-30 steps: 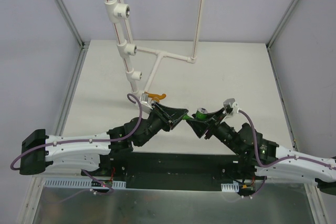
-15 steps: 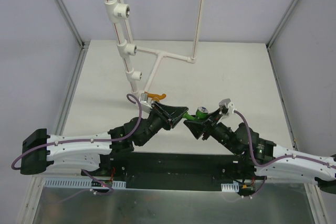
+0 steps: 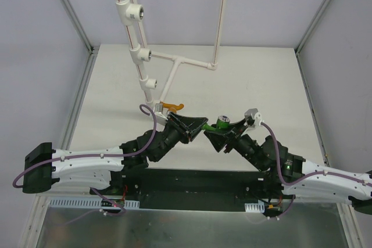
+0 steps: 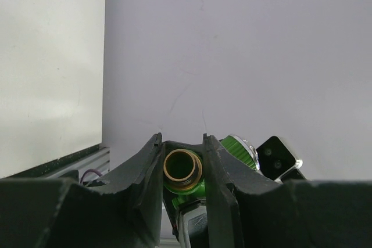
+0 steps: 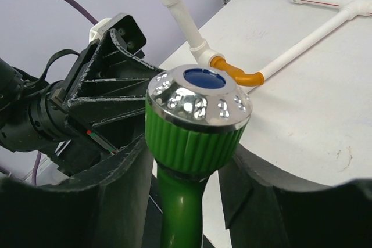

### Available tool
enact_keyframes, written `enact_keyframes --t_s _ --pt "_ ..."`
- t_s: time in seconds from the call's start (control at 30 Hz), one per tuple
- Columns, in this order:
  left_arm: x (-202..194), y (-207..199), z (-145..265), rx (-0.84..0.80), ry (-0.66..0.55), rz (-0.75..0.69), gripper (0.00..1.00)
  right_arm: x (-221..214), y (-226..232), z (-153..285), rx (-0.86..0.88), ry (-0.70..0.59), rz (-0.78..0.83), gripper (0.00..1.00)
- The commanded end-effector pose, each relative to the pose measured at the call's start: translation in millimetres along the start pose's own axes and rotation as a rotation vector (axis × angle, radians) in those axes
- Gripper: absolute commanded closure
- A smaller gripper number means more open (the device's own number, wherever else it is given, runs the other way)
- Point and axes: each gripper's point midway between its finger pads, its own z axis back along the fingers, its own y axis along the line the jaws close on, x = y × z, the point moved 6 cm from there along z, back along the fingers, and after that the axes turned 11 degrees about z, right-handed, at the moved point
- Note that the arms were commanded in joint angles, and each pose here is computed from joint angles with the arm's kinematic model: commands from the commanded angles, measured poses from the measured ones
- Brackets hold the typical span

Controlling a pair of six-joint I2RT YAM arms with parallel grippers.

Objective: Install the water faucets
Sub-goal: Pick up the water faucet from the center of the board.

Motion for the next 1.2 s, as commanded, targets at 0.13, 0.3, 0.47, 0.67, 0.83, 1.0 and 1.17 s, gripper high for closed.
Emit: enact_keyframes --t_s 0.13,0.3,0.47,0.67,0.83,1.0,1.17 --pt "-7 -16 2 -0.063 0.046 0.076 1.00 36 4 -2 -0.012 -0.121 -0.036 0.58" --pt "-7 -15 2 -0.060 0.048 0.074 1.00 36 4 -2 -0.008 -0.120 -0.030 0.90" --pt "-5 -13 5 -0.048 0.041 0.053 0.98 34 2 0 -0.019 -0.105 -0.027 1.00" --pt "-3 -19 7 -0.064 0.039 0.043 0.52 28 1 -1 -0.032 -0.073 -0.011 1.00" --pt "-3 -17 8 -0.059 0.041 0.044 0.31 18 2 -5 -0.035 -0.018 0.015 1.00" --pt "-2 -20 9 -0.062 0.032 0.042 0.28 9 4 -6 -0.022 0.045 0.034 1.00" --pt "0 -22 10 -0.065 0.018 0.019 0.28 3 5 -2 -0.001 0.087 0.025 1.00"
